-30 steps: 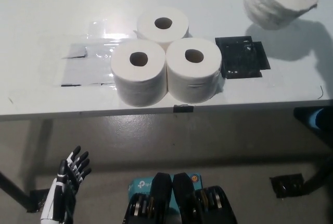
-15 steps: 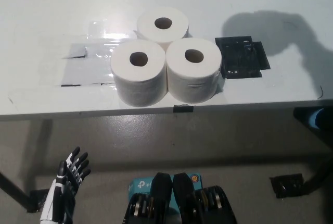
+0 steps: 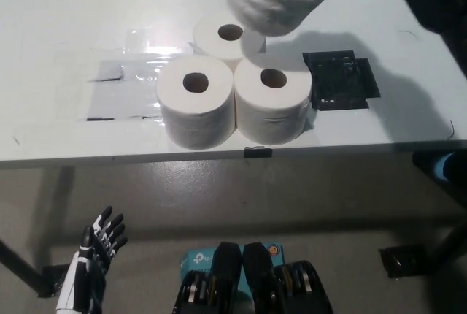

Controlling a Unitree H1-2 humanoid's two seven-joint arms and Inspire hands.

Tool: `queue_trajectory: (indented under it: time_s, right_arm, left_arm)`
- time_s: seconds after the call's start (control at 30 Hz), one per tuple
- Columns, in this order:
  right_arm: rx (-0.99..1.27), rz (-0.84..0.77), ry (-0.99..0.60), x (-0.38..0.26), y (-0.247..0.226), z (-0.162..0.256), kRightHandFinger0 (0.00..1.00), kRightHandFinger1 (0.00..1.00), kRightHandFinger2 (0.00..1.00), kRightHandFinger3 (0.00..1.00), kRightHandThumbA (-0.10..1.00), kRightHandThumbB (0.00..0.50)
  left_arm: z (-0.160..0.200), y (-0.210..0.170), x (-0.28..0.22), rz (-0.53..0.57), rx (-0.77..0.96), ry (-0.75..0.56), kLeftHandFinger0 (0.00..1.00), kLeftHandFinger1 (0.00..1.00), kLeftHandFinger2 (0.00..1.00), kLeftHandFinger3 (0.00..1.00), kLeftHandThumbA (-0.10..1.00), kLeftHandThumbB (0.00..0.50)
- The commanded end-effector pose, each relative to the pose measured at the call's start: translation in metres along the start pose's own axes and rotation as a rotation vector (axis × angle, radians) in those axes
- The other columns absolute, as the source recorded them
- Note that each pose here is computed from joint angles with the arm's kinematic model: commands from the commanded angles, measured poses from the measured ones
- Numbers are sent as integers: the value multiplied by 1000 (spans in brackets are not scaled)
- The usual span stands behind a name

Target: A few rolls of toilet paper are kept infront of the robot and the robot uses its right hand to lift one of the rolls and and places it on top of the other rolls to stack it.

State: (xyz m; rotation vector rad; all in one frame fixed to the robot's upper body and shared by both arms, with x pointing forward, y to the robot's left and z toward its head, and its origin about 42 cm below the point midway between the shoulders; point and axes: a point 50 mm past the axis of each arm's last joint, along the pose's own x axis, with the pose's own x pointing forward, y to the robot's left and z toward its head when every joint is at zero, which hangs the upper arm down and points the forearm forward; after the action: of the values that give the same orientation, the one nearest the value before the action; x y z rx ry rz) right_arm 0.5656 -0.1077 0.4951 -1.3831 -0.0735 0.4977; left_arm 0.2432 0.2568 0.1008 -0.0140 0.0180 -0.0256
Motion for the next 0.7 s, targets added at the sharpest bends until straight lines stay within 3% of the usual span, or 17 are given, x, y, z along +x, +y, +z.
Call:
queue_trajectory:
  time_s: [0.0,0.03,0.1,0.37,0.43,0.5,0.57,0.67]
  right_arm:
    - [-64,-31,-46,-4,-21,29,144,515,757,599,243,8]
    - [-65,-16,-39,0,-15,33,156,529,760,632,236,10]
    - [-61,-2,-39,6,-9,36,141,516,743,1000,218,8]
    - [-71,34,-35,17,8,45,100,453,631,1000,223,10]
    - [-81,36,-35,19,12,47,34,402,580,1000,231,18]
    - [-65,45,-17,21,15,51,27,402,587,1000,239,21]
    - [-64,49,-12,23,18,50,75,456,683,1000,207,23]
    - [-82,36,0,26,20,50,100,481,694,1000,208,40]
  left_arm:
    - [6,-2,0,-24,6,-47,1000,1000,1000,1000,1000,17]
    - [7,-3,0,-24,1,-48,1000,1000,1000,1000,1000,9]
    - [8,-3,0,-24,6,-51,1000,1000,1000,1000,1000,15]
    - [13,-4,1,-32,20,-53,1000,1000,1000,1000,1000,31]
    - [13,-4,1,-34,19,-53,1000,1000,1000,1000,1000,43]
    - [13,-4,1,-35,16,-55,1000,1000,1000,1000,1000,44]
    - [14,-4,1,-35,22,-58,1000,1000,1000,1000,1000,33]
    - [15,-4,2,-36,18,-61,1000,1000,1000,1000,1000,29]
